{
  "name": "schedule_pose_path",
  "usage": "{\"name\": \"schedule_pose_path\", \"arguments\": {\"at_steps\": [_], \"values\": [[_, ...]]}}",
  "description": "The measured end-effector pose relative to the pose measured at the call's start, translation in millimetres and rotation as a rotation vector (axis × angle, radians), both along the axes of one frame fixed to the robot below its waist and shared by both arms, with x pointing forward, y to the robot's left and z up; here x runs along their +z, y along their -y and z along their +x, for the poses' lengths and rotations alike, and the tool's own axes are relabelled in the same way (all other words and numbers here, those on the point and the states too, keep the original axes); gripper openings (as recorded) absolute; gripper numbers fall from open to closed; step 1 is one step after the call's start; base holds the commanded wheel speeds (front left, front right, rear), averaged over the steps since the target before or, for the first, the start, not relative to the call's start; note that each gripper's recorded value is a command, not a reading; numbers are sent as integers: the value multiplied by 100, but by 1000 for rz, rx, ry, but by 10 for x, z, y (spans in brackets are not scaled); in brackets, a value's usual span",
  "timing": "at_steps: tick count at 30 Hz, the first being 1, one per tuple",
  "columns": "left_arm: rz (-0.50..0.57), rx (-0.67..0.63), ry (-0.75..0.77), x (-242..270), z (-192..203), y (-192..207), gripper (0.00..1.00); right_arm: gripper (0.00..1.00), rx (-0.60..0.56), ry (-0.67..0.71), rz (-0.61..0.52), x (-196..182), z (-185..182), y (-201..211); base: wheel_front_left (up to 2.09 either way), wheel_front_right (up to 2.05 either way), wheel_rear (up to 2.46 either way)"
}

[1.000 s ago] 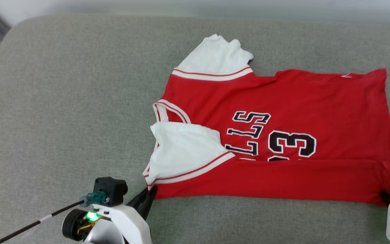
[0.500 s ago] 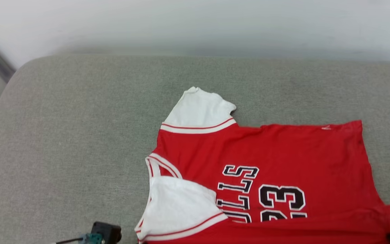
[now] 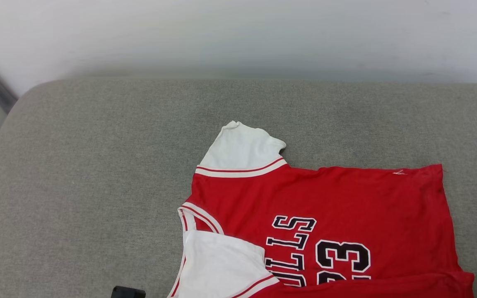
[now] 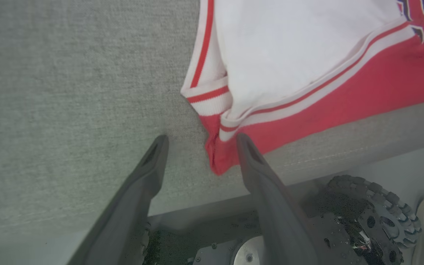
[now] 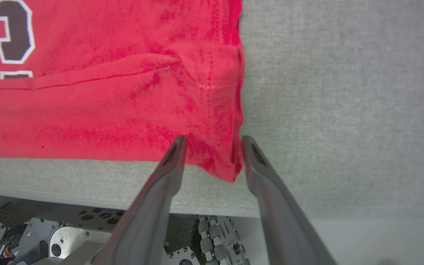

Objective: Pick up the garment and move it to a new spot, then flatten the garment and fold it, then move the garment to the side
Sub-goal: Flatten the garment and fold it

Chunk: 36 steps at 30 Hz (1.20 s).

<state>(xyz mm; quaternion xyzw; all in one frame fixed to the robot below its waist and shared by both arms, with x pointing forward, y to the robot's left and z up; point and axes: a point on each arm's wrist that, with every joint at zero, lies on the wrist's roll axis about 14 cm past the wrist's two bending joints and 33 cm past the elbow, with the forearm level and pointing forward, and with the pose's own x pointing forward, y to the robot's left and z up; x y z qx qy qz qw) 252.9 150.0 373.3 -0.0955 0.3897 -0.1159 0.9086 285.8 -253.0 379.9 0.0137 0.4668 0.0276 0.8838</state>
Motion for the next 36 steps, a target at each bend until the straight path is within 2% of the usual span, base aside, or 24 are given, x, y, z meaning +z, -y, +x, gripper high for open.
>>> {"name": "schedule_pose_path", "arguments": {"at_steps": [5, 12, 16, 20, 26, 29, 32, 36], "values": [[-8, 49, 150, 240, 239, -78, 100, 100, 17, 171, 5, 327, 303, -12, 0, 0, 0], [-63, 172, 530, 925, 713, -237, 100, 100, 37, 537, 35, 1036, 775, -108, 0, 0, 0], [-37, 139, 713, 1253, 852, -223, 100, 100, 69, 741, 17, 1393, 918, -168, 0, 0, 0], [-24, 168, 819, 1489, 979, -212, 100, 100, 69, 896, 15, 1603, 967, -185, 0, 0, 0], [-59, 152, 912, 1696, 1139, -68, 100, 100, 32, 1019, 48, 1688, 997, -225, 0, 0, 0], [-67, 98, 918, 1678, 1283, 37, 100, 100, 8, 1035, 56, 1647, 1026, -211, 0, 0, 0], [-93, 42, 930, 1729, 1527, 140, 100, 100, 8, 1029, 58, 1578, 1062, -226, 0, 0, 0], [-28, -87, 911, 1772, 1987, 222, 100, 100, 26, 1040, 61, 1549, 1163, -269, 0, 0, 0]]}}
